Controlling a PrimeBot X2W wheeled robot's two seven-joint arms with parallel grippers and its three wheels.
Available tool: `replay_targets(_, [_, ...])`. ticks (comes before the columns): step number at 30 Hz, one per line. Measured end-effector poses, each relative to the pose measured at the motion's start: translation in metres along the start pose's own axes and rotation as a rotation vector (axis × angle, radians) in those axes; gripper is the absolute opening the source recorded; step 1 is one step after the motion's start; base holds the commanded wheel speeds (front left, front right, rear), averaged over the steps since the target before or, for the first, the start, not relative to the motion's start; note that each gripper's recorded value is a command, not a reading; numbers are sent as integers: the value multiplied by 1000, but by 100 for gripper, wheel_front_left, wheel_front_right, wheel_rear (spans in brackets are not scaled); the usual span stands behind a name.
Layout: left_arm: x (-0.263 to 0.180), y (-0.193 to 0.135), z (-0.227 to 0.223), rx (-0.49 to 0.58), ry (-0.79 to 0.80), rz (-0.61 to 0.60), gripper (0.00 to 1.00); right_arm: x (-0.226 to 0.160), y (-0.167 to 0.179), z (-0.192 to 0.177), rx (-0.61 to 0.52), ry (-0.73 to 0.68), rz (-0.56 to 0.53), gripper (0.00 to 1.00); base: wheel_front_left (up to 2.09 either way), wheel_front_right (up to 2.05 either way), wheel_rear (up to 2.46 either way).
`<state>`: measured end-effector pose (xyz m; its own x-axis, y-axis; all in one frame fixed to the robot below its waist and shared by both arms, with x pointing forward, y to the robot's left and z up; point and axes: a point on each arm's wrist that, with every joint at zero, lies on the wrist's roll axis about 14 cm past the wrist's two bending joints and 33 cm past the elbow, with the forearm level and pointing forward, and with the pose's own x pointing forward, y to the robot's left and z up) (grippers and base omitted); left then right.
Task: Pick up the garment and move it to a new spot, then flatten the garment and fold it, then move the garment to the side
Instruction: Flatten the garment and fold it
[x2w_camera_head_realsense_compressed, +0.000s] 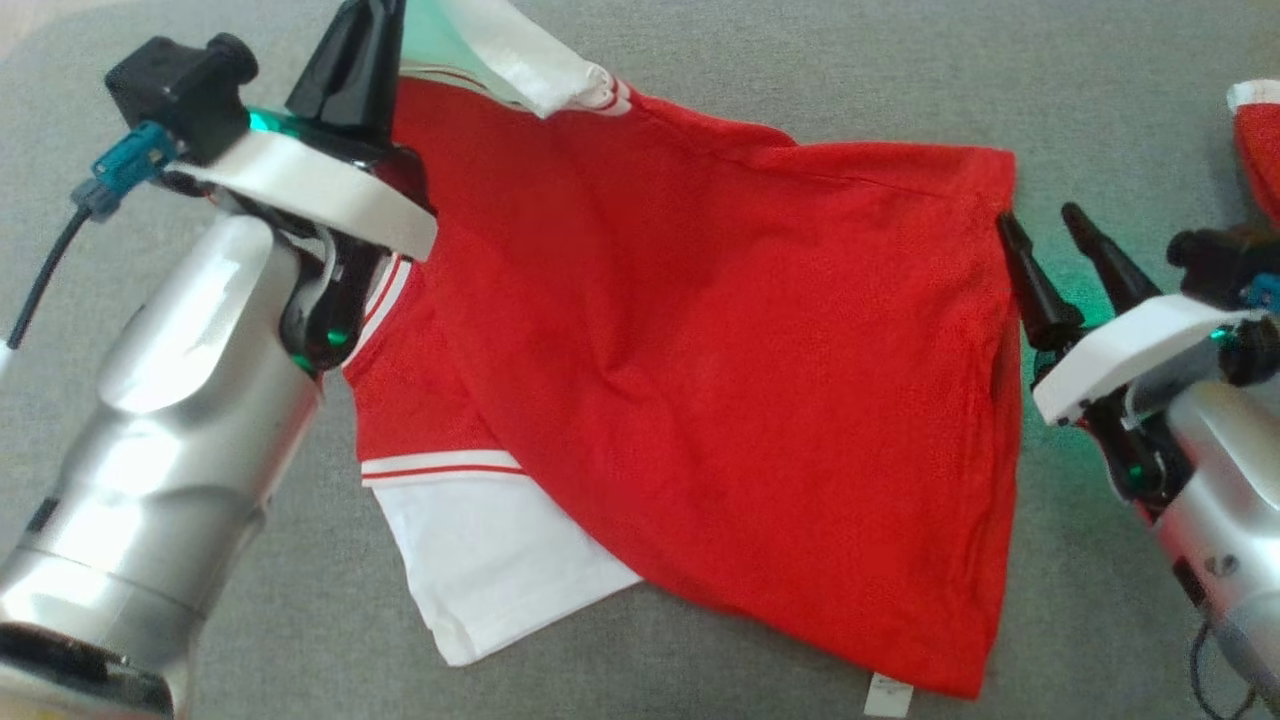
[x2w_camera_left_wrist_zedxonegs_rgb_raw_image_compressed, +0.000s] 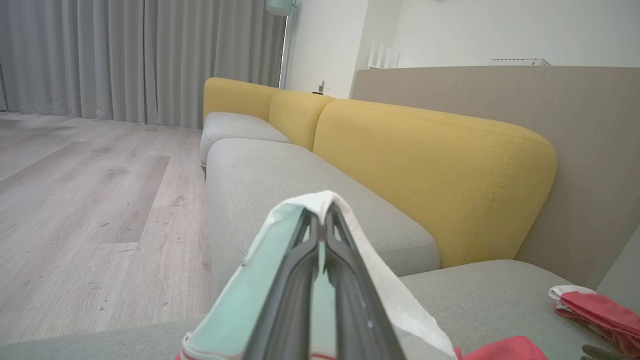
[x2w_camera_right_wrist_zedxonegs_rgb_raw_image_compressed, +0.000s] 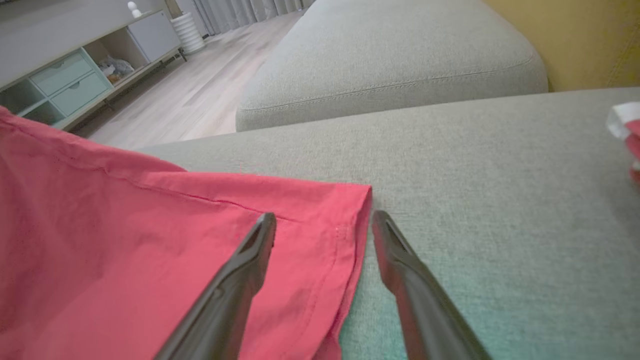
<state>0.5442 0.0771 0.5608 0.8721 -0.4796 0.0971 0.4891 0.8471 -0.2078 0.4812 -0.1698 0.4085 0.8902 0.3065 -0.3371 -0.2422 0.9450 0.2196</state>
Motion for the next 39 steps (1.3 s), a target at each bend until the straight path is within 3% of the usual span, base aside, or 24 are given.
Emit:
replay_targets(14, [15,-1,-9,20,10,-35,0,8,8,-22,204,78,18,100,0,0,0])
replay_targets(20, [15,3,-12,28,18,-34,0,20,0,-12,189,78,15,100,0,0,0])
replay_targets(29, [18,7,-7,25,-1,-35,0,29,-3,-31,189,164,13,100,0,0,0])
replay_targets(37, [18,10,-9,20,0,-29,0,37,3,-28,195,154,32,100,0,0,0])
replay_targets(39, [18,10,-9,19,0,-29,0,36,2,-29,197,161,33,96,0,0,0])
